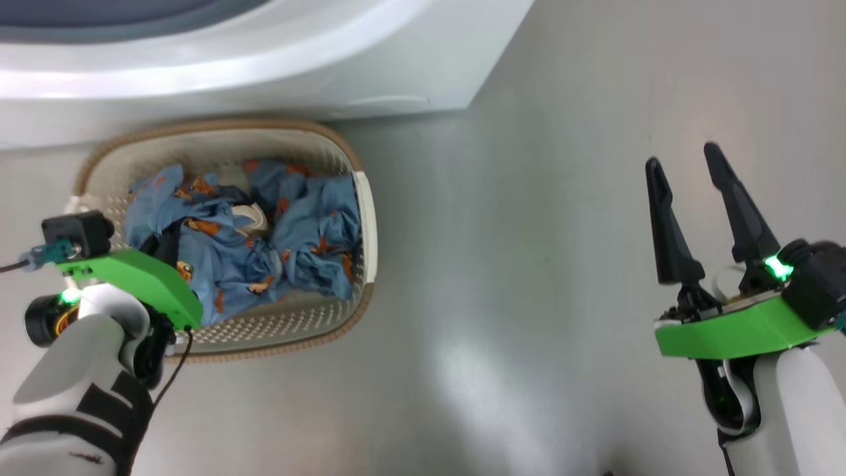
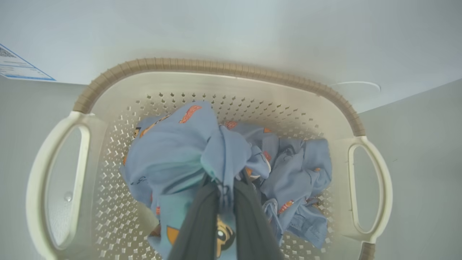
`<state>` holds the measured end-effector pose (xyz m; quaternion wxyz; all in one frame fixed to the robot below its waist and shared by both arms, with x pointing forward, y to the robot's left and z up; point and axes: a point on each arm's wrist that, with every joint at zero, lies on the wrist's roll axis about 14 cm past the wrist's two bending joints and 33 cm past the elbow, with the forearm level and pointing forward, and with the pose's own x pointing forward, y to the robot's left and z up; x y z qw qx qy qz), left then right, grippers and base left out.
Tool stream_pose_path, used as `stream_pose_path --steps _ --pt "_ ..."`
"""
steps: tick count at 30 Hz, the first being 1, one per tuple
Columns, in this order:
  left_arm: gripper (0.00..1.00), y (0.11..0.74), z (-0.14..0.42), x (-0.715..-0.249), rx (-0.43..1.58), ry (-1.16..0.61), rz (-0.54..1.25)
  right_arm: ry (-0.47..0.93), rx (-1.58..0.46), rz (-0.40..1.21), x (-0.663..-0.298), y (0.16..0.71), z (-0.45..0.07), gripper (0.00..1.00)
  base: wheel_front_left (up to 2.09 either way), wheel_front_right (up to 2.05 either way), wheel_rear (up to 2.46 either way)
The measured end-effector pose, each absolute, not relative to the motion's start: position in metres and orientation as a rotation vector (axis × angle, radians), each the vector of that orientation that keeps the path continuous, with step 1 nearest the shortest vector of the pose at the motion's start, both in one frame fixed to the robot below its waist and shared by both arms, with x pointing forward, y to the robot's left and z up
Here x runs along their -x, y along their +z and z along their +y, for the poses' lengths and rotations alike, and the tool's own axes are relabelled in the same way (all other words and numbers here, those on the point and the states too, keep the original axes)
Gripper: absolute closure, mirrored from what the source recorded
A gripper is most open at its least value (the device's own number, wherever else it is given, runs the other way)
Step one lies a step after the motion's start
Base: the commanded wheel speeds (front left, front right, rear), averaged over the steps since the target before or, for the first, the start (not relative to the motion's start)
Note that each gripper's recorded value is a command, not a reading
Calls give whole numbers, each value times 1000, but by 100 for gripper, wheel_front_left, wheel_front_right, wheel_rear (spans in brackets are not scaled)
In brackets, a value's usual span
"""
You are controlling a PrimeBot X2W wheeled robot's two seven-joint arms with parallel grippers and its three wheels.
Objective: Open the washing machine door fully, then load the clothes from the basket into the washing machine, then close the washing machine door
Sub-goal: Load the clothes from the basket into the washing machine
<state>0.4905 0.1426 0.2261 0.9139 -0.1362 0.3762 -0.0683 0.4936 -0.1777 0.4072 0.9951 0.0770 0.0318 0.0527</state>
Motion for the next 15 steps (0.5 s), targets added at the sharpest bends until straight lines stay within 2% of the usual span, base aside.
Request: stream_pose_path --steps 15 --pt "100 335 167 -480 291 -116 461 106 -163 9 -453 455 -178 0 0 0 0"
